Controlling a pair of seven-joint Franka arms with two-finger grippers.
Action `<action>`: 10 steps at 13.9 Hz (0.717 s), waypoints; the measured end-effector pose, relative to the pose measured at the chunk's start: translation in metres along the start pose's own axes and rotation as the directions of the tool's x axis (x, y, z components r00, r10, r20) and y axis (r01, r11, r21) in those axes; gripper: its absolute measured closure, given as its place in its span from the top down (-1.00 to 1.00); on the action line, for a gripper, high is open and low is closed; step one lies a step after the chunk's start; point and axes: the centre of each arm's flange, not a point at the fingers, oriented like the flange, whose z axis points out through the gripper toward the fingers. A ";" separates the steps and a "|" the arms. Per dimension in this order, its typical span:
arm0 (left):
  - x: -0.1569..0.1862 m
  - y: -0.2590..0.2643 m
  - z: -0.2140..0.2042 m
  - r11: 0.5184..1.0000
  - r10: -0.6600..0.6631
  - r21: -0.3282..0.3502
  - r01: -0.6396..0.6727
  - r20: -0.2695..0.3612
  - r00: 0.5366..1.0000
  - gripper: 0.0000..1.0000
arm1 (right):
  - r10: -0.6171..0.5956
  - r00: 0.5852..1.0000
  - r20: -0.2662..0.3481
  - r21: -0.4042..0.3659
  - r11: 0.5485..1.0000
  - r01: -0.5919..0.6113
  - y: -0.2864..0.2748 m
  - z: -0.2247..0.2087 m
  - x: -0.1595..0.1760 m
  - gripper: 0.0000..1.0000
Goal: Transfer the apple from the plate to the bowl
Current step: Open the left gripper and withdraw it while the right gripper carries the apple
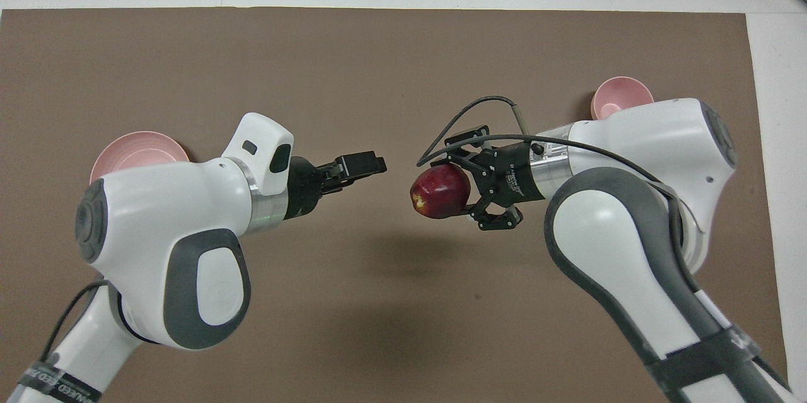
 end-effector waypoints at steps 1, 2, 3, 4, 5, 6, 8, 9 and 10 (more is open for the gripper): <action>0.009 -0.016 -0.005 0.997 0.048 0.064 -0.049 0.024 0.999 1.00 | -0.043 0.999 -0.017 -0.020 0.999 0.043 0.003 -0.013 0.008 0.61; 0.015 -0.029 -0.010 0.988 0.094 0.120 -0.100 0.050 0.994 1.00 | -0.083 0.996 -0.034 -0.038 0.996 0.081 0.005 -0.025 0.016 0.61; 0.021 -0.042 -0.015 0.972 0.141 0.178 -0.153 0.082 0.987 1.00 | -0.127 0.990 -0.056 -0.056 0.991 0.124 0.006 -0.036 0.023 0.61; 0.027 -0.055 -0.021 0.950 0.183 0.234 -0.206 0.115 0.976 1.00 | -0.177 0.981 -0.085 -0.080 0.982 0.170 0.008 -0.046 0.031 0.61; 0.033 -0.065 -0.029 0.921 0.221 0.295 -0.255 0.143 0.965 1.00 | -0.224 0.968 -0.112 -0.105 0.972 0.212 0.009 -0.053 0.038 0.61; 0.040 -0.072 -0.039 0.886 0.252 0.357 -0.297 0.166 0.953 1.00 | -0.267 0.955 -0.130 -0.124 0.960 0.251 0.012 -0.058 0.045 0.61; 0.055 -0.075 -0.063 0.830 0.286 0.443 -0.338 0.183 0.941 1.00 | -0.351 0.924 -0.152 -0.154 0.932 0.329 0.017 -0.070 0.062 0.61; 0.063 -0.074 -0.077 0.822 0.284 0.460 -0.336 0.180 0.942 1.00 | -0.387 0.907 -0.162 -0.171 0.917 0.361 0.021 -0.077 0.072 0.61; 0.071 -0.074 -0.092 0.819 0.277 0.470 -0.328 0.175 0.945 1.00 | -0.424 0.890 -0.170 -0.185 0.900 0.394 0.025 -0.085 0.083 0.61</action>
